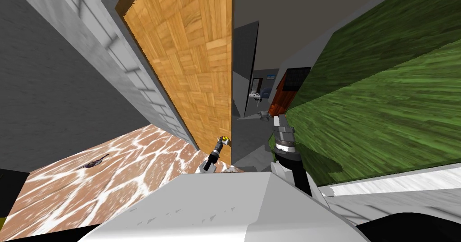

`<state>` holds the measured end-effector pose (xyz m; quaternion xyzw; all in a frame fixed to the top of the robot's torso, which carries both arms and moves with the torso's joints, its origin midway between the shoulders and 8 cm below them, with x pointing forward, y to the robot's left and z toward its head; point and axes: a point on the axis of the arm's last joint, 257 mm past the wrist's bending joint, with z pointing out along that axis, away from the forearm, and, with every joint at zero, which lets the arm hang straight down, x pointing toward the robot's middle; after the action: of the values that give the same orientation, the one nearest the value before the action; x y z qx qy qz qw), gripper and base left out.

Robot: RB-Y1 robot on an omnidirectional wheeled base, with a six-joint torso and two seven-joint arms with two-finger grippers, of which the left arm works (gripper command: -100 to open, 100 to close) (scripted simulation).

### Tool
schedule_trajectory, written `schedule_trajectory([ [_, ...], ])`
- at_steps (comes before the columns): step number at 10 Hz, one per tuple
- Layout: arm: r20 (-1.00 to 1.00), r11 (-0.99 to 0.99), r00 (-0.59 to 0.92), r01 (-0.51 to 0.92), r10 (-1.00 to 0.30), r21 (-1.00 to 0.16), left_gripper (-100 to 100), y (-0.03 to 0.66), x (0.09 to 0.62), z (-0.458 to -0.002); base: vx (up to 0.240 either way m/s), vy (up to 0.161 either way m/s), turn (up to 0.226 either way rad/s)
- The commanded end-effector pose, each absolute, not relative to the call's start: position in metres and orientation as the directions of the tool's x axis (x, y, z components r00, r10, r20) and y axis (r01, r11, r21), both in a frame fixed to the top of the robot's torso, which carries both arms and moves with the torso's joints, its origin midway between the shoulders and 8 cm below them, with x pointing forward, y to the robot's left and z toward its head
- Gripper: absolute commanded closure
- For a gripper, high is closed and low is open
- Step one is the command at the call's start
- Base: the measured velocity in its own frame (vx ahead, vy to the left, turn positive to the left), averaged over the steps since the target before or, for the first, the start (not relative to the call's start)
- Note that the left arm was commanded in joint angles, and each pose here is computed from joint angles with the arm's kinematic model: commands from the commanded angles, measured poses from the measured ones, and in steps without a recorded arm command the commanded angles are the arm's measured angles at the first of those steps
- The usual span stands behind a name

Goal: Push the door open

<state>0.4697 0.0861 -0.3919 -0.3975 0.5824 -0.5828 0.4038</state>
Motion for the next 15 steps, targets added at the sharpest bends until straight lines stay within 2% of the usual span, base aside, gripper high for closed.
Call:
schedule_trajectory([
  [1, -0.008, 0.006, -0.358, 0.007, -0.934, -1.000, 100, 0.087, 0.470, -0.392, -0.012, 0.004, 0.005],
  [7, -0.017, 0.014, -0.340, 0.013, -0.940, -1.000, 100, 0.098, 0.475, -0.390, 0.009, -0.006, 0.000],
  [15, -0.042, 0.040, -0.244, 0.012, -0.969, -0.999, 100, 0.150, 0.486, -0.391, 0.155, -0.110, 0.045],
])
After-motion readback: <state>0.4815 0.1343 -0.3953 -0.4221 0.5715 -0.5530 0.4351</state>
